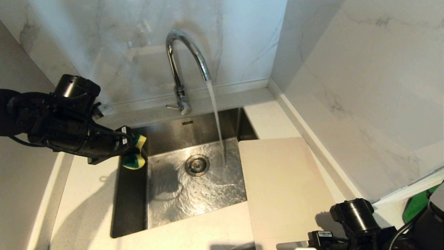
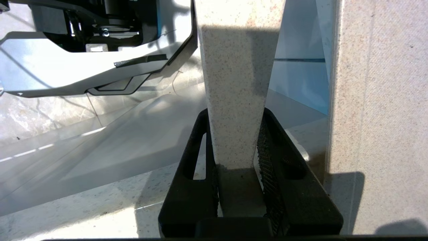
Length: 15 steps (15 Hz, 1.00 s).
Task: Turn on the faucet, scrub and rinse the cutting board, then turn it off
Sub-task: Put down the cutting board
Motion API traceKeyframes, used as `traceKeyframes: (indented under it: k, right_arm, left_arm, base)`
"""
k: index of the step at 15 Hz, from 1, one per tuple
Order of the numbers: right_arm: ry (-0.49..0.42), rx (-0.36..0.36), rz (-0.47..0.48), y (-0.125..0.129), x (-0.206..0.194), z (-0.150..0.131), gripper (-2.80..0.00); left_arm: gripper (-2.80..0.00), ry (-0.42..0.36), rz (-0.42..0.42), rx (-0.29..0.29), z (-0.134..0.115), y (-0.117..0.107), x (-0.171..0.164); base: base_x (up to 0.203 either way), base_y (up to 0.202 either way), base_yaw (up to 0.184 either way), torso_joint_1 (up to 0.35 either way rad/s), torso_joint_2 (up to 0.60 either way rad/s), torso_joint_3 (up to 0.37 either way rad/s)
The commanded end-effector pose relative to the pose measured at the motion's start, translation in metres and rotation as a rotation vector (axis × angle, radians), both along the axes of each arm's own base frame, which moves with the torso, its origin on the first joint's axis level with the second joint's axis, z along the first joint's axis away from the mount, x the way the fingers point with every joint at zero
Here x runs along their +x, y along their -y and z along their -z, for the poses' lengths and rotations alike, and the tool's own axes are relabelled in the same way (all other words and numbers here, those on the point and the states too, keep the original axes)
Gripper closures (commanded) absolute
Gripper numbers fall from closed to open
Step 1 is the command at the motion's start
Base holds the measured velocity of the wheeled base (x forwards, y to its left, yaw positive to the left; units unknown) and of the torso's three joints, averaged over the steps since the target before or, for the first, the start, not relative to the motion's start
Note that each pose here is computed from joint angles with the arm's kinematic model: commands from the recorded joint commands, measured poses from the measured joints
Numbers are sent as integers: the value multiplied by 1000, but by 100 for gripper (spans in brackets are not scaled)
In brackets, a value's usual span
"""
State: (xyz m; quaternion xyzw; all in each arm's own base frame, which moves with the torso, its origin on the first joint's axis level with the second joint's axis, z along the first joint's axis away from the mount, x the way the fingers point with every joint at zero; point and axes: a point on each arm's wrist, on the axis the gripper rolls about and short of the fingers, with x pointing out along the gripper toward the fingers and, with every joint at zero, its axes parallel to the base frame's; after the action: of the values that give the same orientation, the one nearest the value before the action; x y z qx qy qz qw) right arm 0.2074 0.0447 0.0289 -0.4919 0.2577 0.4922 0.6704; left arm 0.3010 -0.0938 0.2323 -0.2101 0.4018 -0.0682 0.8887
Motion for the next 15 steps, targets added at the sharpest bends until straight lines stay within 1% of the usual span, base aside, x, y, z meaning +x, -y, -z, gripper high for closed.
traceKeyframes:
  k: [1, 11, 12, 15]
  right_arm:
    - [-6, -3, -8, 0, 1, 2, 0]
    - [-7, -14, -15, -3, 5, 5, 0]
    - [-6, -15, -14, -3, 5, 5, -280]
    - [-8, -14, -11, -3, 5, 5, -280]
  left_arm:
    - [0, -9, -3, -1, 2, 0, 1]
    - [0, -18, -3, 2, 6, 2, 6]
    - [0, -19, -2, 1, 6, 2, 6]
    - [0, -17, -1, 1, 6, 2, 6]
  base:
    - [0, 0, 0, 0, 0, 0]
    - [0, 0, 0, 0, 0, 0]
    - [0, 0, 0, 0, 0, 0]
    - [0, 0, 0, 0, 0, 0]
